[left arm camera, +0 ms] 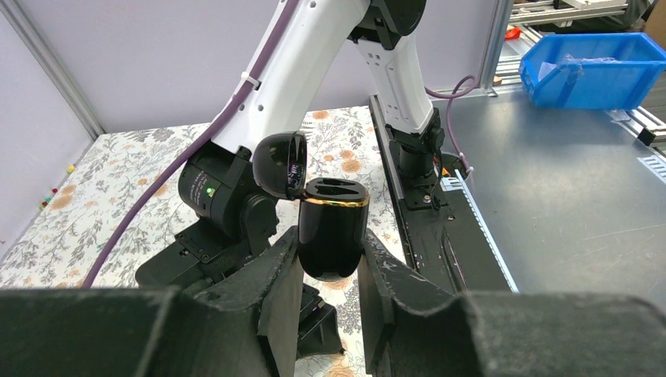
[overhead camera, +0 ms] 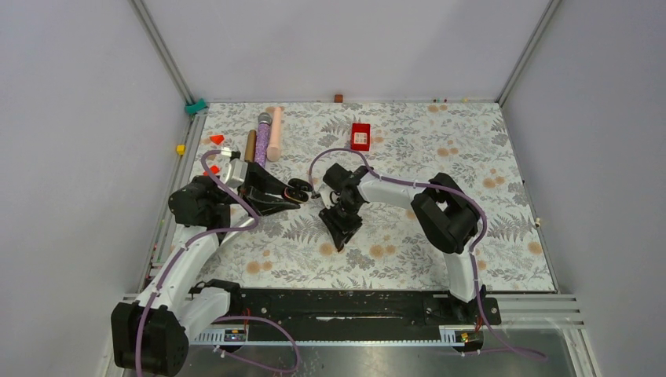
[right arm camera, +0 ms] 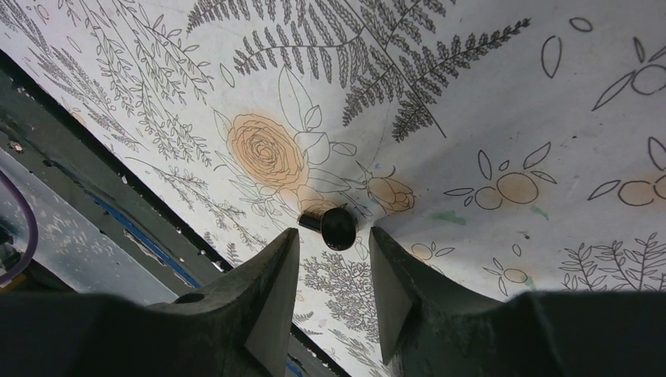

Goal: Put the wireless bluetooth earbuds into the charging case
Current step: Pick up the earbud from the center of the board.

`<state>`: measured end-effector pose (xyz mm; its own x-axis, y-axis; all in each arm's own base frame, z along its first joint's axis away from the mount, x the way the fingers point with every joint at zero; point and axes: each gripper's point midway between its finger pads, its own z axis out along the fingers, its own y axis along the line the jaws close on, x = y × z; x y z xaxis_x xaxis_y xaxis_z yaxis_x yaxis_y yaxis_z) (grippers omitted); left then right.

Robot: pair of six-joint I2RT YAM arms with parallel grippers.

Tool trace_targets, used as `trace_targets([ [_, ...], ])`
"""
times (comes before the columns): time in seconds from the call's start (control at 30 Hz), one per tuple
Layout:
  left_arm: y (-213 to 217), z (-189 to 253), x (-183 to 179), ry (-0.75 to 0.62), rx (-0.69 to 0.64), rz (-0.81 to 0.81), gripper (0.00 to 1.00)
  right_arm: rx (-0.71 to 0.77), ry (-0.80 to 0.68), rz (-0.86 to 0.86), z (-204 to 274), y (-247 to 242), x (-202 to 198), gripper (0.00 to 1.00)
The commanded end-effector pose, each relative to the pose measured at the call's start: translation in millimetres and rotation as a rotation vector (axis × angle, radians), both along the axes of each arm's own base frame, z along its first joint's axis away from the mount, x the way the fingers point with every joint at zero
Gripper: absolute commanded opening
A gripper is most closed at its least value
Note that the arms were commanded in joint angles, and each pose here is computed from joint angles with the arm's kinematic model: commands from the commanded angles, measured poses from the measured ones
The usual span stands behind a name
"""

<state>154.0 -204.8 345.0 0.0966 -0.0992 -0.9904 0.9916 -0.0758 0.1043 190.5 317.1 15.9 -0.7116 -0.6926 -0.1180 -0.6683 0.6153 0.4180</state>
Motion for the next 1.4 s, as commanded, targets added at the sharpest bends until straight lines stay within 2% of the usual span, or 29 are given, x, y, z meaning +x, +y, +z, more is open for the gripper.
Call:
trace_targets([
  [0.0,0.4,3.7,4.1,-0.037,-0.027,0.03,0.0,-0.028,-0.007,-0.021,-4.7,4.3,3.6,0.45],
  [0.33,0.3,4.8,3.9,-0.039,-0.03,0.03,0.0,-0.057,0.011,-0.008,-12.2,2.5,-2.3,0.41],
  [0.6,0.1,4.9,4.1,-0.037,-0.031,0.03,0.0,-0.101,-0.04,0.011,-15.6,-0.7,-0.4,0.42],
  [0.8,0.4,6.4,3.3,-0.041,-0.033,0.03,0.0,-0.127,-0.063,0.019,-19.7,-3.4,0.6,0.36],
  [1.0,0.4,6.6,2.7,-0.044,-0.035,0.03,0.0,-0.137,-0.078,0.032,-20.6,-3.6,1.3,0.25],
  [1.1,0.2,4.9,4.0,-0.038,-0.036,0.033,0.0,-0.106,-0.115,0.059,-10.5,0.0,6.9,0.17],
  [1.27,0.3,6.0,4.6,-0.038,-0.043,0.039,0.0,0.026,-0.22,0.123,34.3,12.8,16.3,0.16],
  [1.37,-0.2,6.8,9.1,-0.023,-0.062,0.057,0.0,0.098,-0.347,0.161,72.9,12.7,26.7,0.16],
])
